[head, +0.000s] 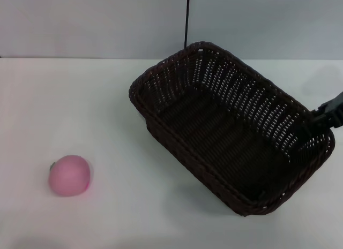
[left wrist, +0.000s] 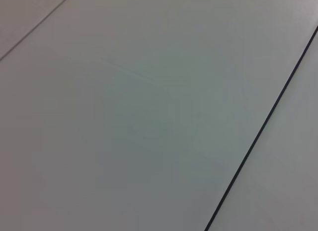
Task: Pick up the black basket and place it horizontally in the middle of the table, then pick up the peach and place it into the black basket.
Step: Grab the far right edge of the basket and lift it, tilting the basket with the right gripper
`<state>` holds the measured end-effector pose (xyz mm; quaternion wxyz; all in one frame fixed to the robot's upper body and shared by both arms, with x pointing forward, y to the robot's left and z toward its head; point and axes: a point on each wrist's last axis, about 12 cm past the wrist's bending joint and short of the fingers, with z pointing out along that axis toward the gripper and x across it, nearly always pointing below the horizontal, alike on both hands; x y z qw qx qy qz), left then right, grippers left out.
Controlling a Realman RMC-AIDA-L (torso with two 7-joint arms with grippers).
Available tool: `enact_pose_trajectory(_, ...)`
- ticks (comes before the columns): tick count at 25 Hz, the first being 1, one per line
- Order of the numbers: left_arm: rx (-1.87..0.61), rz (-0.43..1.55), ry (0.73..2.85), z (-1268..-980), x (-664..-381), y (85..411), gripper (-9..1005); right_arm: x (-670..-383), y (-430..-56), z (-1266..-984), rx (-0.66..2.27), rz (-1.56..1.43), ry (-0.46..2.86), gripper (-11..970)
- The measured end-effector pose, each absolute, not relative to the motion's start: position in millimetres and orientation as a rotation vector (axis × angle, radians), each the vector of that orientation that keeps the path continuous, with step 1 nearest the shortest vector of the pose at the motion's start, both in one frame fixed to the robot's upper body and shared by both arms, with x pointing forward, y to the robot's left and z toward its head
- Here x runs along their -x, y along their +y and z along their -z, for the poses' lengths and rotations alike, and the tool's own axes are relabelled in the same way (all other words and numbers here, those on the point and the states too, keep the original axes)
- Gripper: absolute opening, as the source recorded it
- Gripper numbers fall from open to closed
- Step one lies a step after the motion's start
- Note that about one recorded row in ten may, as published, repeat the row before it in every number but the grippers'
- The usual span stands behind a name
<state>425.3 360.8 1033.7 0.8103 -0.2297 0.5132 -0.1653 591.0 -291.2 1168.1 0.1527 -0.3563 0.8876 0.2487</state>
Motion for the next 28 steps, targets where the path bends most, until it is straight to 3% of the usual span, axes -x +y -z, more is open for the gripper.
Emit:
enact_pose_trajectory(10, 0.494, 0.356, 1.103, -1033.2, -426.9, 360.7, 687, -591.4, -292.8, -1157.1, 1.010, -0.692, 2.550, 549)
enact_pose_trajectory(15, 0.500, 0.357, 1.104, -1032.6, -425.7, 361.2, 686, -589.3, -294.8, -1153.7, 1.017, -0.686, 2.546, 339)
enact_pose_trajectory(28, 0.500, 0.356, 1.104, -1032.5, -424.6, 361.5, 684, -585.1, -296.9, -1152.6, 0.975, -0.742, 2.514, 217)
